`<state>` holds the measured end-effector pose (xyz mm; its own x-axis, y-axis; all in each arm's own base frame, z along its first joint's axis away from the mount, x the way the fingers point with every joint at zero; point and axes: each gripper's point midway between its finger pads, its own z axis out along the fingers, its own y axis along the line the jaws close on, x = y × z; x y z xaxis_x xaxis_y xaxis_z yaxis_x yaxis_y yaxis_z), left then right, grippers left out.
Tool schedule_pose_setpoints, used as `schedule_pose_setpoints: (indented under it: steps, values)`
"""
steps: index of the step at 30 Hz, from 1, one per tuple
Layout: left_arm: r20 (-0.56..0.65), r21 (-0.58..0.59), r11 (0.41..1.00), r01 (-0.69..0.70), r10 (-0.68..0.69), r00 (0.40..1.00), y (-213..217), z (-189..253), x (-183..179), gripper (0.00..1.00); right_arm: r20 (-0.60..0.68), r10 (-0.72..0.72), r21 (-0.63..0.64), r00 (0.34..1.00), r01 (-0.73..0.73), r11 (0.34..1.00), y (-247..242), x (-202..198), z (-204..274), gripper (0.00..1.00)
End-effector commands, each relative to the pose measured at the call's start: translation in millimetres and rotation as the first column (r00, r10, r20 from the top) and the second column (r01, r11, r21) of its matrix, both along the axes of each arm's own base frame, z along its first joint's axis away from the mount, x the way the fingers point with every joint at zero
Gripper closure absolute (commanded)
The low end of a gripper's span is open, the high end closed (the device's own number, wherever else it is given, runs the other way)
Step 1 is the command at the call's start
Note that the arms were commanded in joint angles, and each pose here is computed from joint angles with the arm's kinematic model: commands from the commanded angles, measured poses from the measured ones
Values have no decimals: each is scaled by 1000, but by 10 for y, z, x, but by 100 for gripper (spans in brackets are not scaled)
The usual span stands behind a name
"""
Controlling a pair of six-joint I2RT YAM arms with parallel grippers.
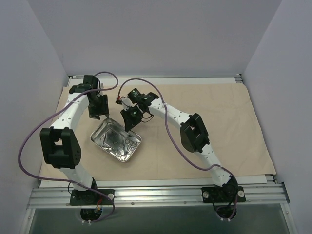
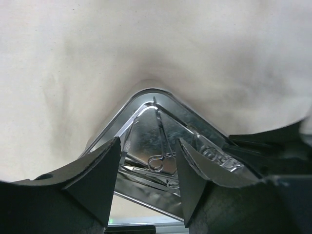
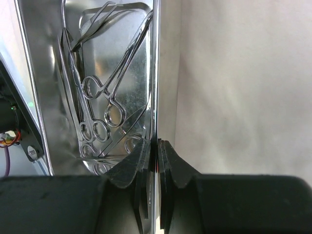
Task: Open and lay out the surgical kit
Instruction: Place the container in the surgical kit, then pick up the medical item from the container.
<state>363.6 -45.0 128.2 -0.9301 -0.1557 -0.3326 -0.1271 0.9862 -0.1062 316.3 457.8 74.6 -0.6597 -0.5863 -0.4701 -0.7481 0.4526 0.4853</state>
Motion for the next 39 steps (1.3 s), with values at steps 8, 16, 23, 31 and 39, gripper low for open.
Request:
schedule_pose_setpoints:
  steps: [8, 16, 23, 31, 39]
  values:
    - [49, -11, 999, -32, 33, 998, 29, 263, -249, 43, -5, 23, 28, 1000, -23, 999, 97, -149, 220, 84]
    - [-8, -17, 1000, -23, 23, 1000, 21, 72, -496, 46, 19, -5, 7, 1000, 5, 1000, 63, -88, 218, 60]
    - [-48, -12, 999, -37, 36, 998, 35, -46, -629, 51, 77, -137, 80, 988, 131, 988, -68, 216, 633, 48]
    - [-146, 13, 996, -87, 88, 985, 75, -308, -784, 55, 143, -287, 104, 947, 274, 956, -536, 526, 1074, 48]
    - [-192, 45, 990, -130, 136, 972, 161, -530, -754, 55, 126, -322, 84, 938, 313, 946, -752, 347, 1030, 48]
